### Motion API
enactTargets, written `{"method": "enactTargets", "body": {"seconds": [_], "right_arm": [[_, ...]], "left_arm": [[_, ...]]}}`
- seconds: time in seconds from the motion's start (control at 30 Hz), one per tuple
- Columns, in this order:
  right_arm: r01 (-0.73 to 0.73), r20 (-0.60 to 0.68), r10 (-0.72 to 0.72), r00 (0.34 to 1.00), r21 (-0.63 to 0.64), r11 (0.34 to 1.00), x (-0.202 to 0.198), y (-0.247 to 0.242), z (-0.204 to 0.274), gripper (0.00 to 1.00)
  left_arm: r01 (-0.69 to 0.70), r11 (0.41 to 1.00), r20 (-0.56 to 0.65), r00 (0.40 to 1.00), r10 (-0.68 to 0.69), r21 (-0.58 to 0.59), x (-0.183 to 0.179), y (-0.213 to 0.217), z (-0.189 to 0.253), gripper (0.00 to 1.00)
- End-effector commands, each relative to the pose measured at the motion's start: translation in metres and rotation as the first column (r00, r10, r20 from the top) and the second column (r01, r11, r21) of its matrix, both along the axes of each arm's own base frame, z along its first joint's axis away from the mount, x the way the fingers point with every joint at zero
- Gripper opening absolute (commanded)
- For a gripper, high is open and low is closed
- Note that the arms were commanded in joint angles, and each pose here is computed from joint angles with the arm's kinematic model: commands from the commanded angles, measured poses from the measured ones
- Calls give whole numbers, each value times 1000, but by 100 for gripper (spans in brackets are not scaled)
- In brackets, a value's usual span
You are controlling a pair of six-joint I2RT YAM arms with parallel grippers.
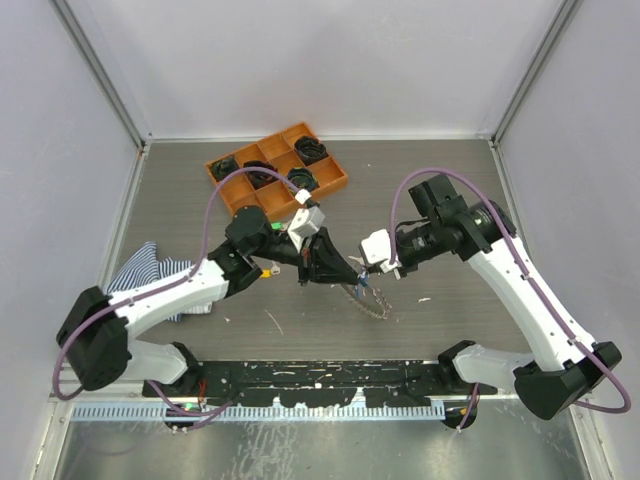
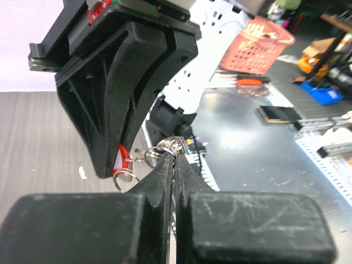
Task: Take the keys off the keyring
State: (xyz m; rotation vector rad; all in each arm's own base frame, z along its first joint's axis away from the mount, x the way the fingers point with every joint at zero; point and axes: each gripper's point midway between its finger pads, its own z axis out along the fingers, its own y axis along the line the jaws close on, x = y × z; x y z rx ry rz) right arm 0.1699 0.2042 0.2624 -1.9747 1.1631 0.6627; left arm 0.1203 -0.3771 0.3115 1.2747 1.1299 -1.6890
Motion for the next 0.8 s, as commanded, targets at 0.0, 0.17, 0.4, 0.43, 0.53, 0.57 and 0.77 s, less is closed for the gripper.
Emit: {"method": "enactTargets", "body": {"seconds": [0.0,0.17,0.4,0.43,0.53,0.57,0.77], "right_arm": [[86,73,-85,994,-2,996,15,-8,17,4],[82,66,-83,994,12,997,12,-7,21,4],[77,61,-78,995,18,997,12,-5,22,4],[74,58,-75,995,19,997,11,-5,21,4],[74,55,-75,996,21,997,11,-5,20,4],[74,57,-75,996,19,997,11,-5,19,4],[82,70,-84,994,29,996,10,-6,34,3]], "left_arm": [[5,1000,238,971,0,-20,-20,18,11,0],[0,999,321,947,15,-47,-22,22,12,0],[26,998,344,939,-3,-61,-26,20,14,0],[29,998,342,940,-7,-61,-26,19,14,0],[37,997,337,941,-14,-64,-28,18,15,0],[38,997,336,942,-15,-64,-28,18,15,0],[32,999,325,946,-24,-19,-28,18,4,0]]}}
